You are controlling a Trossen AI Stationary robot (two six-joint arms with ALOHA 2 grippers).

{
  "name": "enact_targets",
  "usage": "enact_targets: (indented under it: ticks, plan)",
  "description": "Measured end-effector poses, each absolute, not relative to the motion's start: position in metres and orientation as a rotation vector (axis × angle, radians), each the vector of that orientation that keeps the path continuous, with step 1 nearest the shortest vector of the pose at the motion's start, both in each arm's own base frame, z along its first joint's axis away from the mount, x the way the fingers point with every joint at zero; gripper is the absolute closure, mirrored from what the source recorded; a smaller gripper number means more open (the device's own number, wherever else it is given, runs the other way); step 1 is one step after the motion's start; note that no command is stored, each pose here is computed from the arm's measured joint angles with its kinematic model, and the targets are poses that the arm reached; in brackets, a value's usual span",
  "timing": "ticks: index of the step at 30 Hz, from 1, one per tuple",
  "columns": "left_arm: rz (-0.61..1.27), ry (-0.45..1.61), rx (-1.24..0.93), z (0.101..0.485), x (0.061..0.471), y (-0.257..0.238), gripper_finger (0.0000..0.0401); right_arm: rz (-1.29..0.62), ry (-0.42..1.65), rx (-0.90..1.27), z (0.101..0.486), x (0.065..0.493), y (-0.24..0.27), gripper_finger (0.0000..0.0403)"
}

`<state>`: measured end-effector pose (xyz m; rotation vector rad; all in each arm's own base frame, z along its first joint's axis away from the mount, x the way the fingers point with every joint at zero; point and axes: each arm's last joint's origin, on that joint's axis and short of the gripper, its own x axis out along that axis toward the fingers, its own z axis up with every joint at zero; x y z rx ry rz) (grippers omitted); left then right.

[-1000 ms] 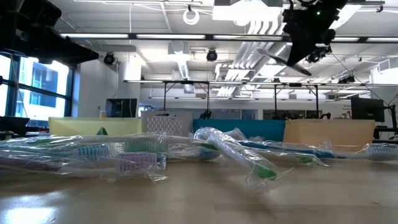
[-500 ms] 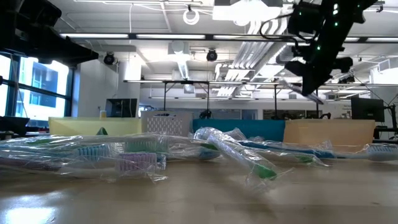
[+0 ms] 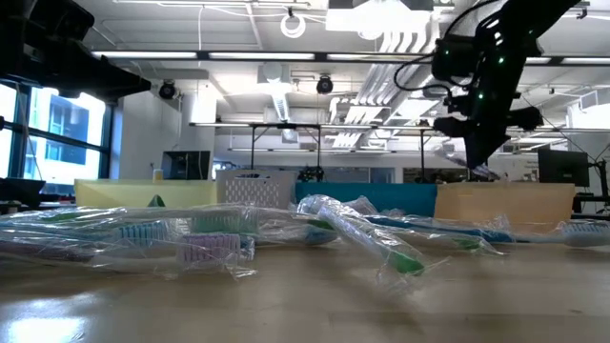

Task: Pick & Place Toothbrushes
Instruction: Put the violet toothbrush into the orange bin

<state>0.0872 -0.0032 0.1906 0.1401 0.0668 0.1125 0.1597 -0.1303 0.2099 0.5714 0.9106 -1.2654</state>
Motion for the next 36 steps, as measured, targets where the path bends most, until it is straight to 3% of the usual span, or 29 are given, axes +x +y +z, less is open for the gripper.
enact_targets:
  ticks: [15, 26, 36]
  plan:
    - [0.114, 0.091, 0.144, 0.188, 0.087, -0.003, 0.0265, -1.277, 1.072, 0.557, 0.177, 0.174, -0.141, 0.0389]
    - [0.114, 0.09, 0.143, 0.188, 0.087, -0.003, 0.0265, -1.286, 1.075, 0.538, 0.177, 0.174, -0.141, 0.031]
    - [0.114, 0.09, 0.142, 0.188, 0.087, -0.003, 0.0265, -1.193, 1.143, 0.41, 0.182, 0.173, -0.139, 0.0302]
